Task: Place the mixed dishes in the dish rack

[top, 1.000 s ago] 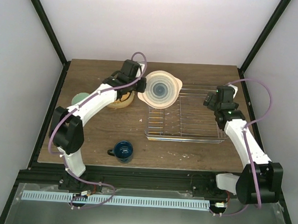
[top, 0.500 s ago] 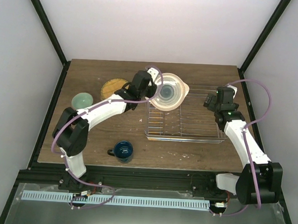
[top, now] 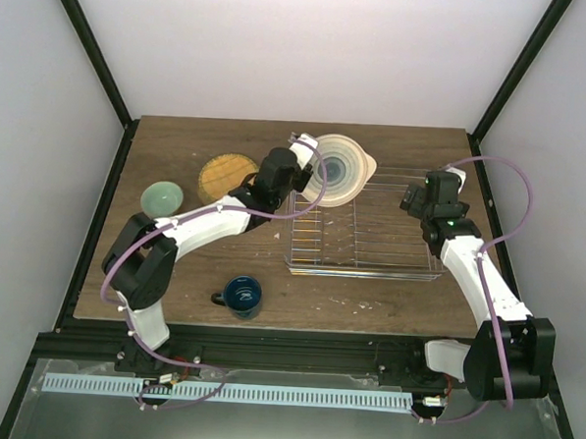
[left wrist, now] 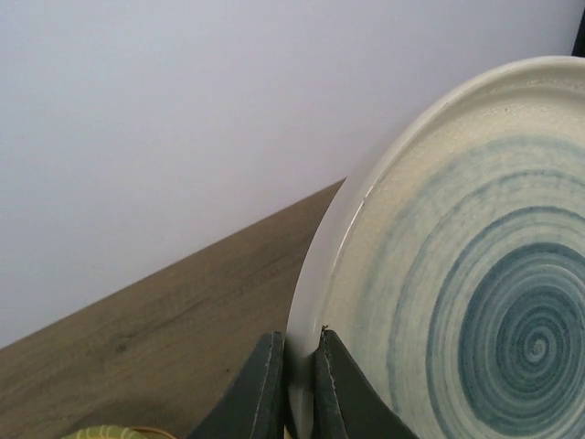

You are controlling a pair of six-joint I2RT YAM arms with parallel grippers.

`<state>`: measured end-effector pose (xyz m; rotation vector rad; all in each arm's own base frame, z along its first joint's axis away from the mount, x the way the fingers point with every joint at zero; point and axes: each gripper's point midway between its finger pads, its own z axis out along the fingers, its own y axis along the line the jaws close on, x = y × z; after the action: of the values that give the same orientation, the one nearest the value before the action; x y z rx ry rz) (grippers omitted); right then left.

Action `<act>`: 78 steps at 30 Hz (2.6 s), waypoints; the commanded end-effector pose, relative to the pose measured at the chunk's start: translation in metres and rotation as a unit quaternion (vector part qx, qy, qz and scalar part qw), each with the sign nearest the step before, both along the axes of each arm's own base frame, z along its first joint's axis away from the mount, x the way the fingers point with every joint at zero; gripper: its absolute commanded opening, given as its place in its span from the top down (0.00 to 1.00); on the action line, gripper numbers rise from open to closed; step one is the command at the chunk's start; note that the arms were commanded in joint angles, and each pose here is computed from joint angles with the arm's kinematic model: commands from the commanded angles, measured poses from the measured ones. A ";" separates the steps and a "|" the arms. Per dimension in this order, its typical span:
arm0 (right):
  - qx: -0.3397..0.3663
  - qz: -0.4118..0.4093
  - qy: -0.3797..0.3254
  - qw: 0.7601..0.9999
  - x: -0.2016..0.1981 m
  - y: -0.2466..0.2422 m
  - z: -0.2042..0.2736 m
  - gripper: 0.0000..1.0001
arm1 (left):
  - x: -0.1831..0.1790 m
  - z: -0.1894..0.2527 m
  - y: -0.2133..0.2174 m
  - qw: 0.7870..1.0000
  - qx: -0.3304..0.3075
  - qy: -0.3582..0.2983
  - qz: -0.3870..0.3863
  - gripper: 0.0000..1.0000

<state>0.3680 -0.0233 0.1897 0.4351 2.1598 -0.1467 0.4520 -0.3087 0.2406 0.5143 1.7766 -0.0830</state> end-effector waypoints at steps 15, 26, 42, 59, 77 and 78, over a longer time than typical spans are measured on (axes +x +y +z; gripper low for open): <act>-0.018 -0.020 -0.046 0.999 -0.004 -0.011 0.020 0.00 | -0.032 0.119 -0.018 0.967 -0.084 -0.238 0.023 1.00; -0.024 -0.056 -0.078 0.995 -0.018 -0.023 0.038 0.00 | -0.024 0.098 -0.026 0.964 -0.046 -0.259 0.042 1.00; -0.022 -0.045 -0.072 0.996 -0.015 -0.020 0.035 0.00 | -0.023 0.073 -0.023 0.959 -0.027 -0.276 0.055 1.00; -0.021 -0.033 -0.069 0.997 -0.010 -0.016 0.031 0.00 | -0.023 0.058 -0.026 0.952 -0.019 -0.299 0.065 1.00; -0.021 -0.028 -0.062 0.997 -0.008 -0.014 0.025 0.00 | -0.046 0.051 -0.025 0.940 0.003 -0.331 0.077 1.00; -0.021 -0.027 -0.062 0.997 -0.008 -0.014 0.025 0.00 | -0.048 0.051 -0.026 0.939 0.006 -0.335 0.076 1.00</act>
<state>0.3581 -0.0348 0.2118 0.4631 2.0360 -0.1846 0.4243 -0.3391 0.2461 0.5030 1.2807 0.2640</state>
